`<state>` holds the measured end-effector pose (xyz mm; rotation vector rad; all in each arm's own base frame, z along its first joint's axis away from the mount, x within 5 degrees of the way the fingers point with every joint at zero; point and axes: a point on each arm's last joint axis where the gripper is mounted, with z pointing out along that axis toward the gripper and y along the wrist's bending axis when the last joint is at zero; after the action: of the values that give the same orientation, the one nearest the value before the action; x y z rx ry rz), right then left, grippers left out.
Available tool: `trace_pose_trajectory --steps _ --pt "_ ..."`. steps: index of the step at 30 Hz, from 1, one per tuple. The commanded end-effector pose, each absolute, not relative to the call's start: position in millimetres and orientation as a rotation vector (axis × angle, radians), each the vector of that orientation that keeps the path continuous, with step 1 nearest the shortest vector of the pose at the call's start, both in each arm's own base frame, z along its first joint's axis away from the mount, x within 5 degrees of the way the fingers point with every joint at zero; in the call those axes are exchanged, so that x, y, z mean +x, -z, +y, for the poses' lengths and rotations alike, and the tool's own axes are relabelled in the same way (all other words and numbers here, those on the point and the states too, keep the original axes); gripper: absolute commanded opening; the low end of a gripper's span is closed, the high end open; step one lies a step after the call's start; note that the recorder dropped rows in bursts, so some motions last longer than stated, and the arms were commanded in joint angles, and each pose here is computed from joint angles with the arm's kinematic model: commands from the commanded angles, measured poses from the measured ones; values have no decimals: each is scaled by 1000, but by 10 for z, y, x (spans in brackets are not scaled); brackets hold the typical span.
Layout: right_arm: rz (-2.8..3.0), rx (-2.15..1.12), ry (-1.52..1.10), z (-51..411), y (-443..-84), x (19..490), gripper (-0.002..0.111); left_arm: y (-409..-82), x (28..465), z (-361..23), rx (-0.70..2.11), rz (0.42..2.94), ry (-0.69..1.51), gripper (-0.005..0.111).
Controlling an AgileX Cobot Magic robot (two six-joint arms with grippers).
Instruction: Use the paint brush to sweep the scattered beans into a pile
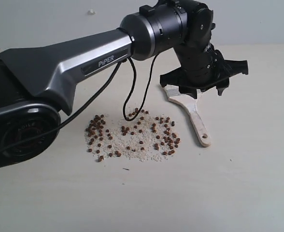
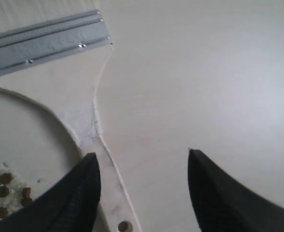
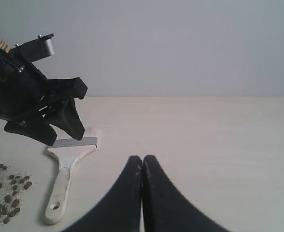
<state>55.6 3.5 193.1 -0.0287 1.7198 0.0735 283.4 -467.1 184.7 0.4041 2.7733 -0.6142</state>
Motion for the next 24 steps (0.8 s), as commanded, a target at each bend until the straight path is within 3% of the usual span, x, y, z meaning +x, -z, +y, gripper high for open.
trace_pose_trajectory --steps 1,9,14,19,23,24 --pt "1707 -29 -71 34 -1929 555 0 -1788 2936 -4616 292 2805 604 52" --pt "1707 -29 -71 34 -1929 555 0 -1433 2932 -4627 298 2886 524 52" --pt "1707 -29 -71 34 -1929 555 0 -1586 2938 -4635 512 2783 526 52" --pt "1707 -29 -71 34 -1929 555 0 -1861 2818 -4684 746 2651 519 30" --pt "1707 -29 -71 34 -1929 555 0 -2054 2671 -4720 907 2556 471 0" --pt "1707 -29 -71 34 -1929 555 0 -2108 2651 -4714 919 2541 455 0"
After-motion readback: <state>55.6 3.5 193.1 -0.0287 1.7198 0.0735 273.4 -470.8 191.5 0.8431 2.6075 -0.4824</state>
